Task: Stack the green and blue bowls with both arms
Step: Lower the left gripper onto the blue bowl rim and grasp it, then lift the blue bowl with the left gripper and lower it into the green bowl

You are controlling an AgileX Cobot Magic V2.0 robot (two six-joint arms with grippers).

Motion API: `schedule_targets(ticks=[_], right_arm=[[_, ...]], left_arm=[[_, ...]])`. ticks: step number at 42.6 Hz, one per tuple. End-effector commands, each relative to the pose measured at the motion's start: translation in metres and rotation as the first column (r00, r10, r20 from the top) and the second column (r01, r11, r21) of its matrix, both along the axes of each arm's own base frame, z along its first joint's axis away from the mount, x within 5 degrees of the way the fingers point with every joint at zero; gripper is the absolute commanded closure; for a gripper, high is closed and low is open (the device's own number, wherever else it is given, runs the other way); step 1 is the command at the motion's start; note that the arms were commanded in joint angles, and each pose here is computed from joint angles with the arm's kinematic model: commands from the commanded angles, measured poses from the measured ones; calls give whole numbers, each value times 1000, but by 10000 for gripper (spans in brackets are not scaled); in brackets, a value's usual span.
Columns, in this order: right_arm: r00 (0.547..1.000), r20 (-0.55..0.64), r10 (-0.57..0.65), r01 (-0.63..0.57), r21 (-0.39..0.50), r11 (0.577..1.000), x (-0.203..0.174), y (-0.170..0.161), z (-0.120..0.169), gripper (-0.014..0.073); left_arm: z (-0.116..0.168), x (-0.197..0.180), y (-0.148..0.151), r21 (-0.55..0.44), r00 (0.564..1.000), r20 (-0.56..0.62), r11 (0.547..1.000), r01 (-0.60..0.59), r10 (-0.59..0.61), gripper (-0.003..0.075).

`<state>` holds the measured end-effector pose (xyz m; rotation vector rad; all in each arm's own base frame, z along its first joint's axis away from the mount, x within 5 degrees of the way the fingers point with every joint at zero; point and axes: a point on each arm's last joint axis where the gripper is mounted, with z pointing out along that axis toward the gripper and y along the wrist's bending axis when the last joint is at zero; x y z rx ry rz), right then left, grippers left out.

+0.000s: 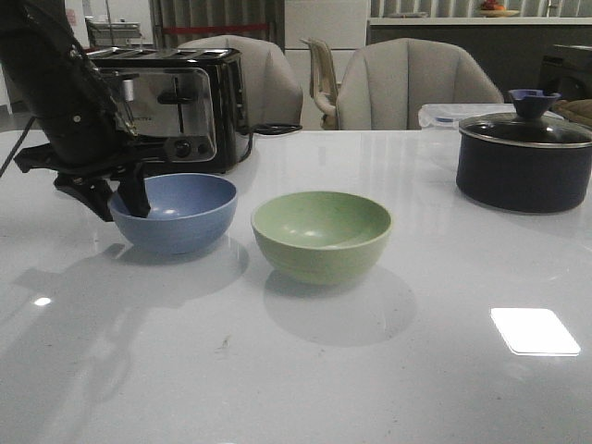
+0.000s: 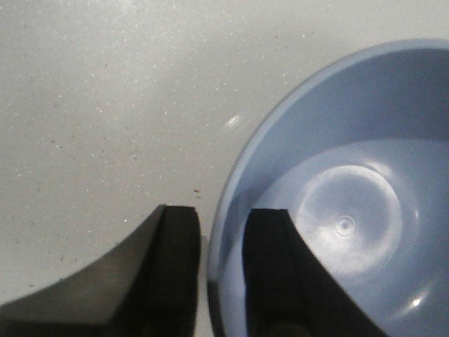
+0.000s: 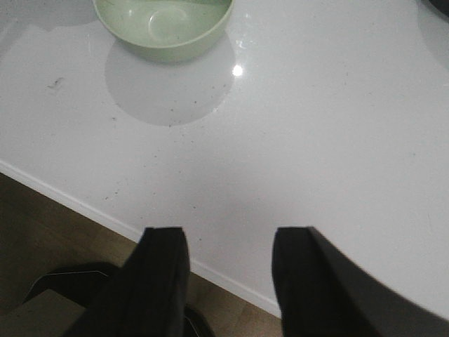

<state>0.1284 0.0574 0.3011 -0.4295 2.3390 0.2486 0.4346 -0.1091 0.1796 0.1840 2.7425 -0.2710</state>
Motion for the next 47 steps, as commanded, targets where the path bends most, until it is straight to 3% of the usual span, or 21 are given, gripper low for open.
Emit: schedule_targets(ticks=[1, 7, 13, 19, 24, 38, 47], right_arm=[[996, 88, -5, 2, 31, 1000, 3, 1, 14, 186], [996, 88, -5, 2, 31, 1000, 3, 1, 14, 186], [996, 88, -5, 2, 31, 1000, 3, 1, 14, 186], [996, 88, -5, 2, 31, 1000, 3, 1, 14, 186], [996, 88, -5, 2, 31, 1000, 3, 1, 14, 186], [996, 88, -5, 2, 31, 1000, 3, 1, 14, 186], [996, 88, -5, 2, 31, 1000, 3, 1, 14, 186]], left_arm=[[39, 3, 0, -37, 993, 115, 999, -10, 14, 627], [55, -1, 0, -30, 990, 142, 999, 12, -8, 620], [96, -5, 1, -38, 976, 216, 999, 37, -28, 620], [139, -13, -6, -96, 958, 283, 993, 67, -37, 620], [158, -20, -22, -139, 955, 290, 984, 112, -67, 620], [153, -49, -99, -145, 927, 285, 945, 293, -244, 620], [129, -54, -134, -131, 914, 260, 926, 353, -312, 619]])
